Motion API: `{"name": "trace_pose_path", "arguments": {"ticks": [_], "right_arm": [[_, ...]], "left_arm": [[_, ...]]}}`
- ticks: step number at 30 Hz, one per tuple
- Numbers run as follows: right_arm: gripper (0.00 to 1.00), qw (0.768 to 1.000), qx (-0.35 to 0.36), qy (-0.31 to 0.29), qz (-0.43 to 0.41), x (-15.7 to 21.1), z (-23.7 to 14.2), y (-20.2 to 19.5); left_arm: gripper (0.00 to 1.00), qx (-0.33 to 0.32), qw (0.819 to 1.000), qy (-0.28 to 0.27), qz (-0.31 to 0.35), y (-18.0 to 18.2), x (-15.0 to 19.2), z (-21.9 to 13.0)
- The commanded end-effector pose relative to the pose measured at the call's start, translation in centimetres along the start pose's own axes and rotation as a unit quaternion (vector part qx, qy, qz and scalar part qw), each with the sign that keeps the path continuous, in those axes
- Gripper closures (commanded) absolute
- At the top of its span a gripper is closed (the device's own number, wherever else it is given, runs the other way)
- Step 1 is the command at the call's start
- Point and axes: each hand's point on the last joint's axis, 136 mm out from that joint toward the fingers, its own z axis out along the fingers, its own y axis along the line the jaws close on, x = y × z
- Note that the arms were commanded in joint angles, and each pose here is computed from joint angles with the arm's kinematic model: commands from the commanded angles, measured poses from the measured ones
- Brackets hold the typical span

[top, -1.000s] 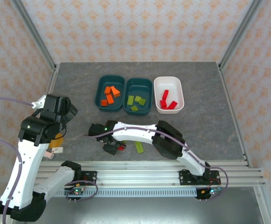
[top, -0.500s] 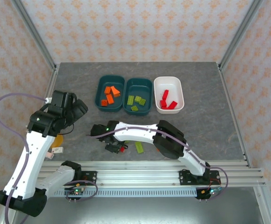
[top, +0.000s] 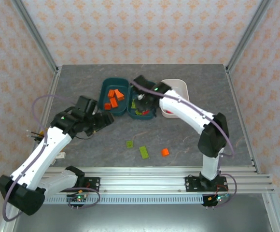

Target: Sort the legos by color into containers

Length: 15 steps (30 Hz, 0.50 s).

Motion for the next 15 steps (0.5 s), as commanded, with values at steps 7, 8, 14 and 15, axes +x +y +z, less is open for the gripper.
{"name": "trace_pose_path", "arguments": {"ticks": [7,8,14,15], "right_arm": [[0.73,0.964,0.173,0.049,0.194,-0.9,4.0,-16.6],[0.73,0.96,0.187,0.054,0.203,-1.0,4.7,-17.8],[0.73,0.938,0.229,0.087,0.247,-0.8,8.5,-22.3],[0.73,0.936,0.23,0.091,0.252,-0.7,9.1,-22.8]], "left_arm": [[0.18,0.053,0.996,0.021,0.068,-8.3,1.5,3.5],[0.18,0.057,0.995,0.022,0.074,-8.9,1.5,3.7],[0.18,0.063,0.992,0.033,0.103,-11.6,1.7,4.9],[0.18,0.061,0.992,0.035,0.106,-11.8,1.8,5.1]]}}
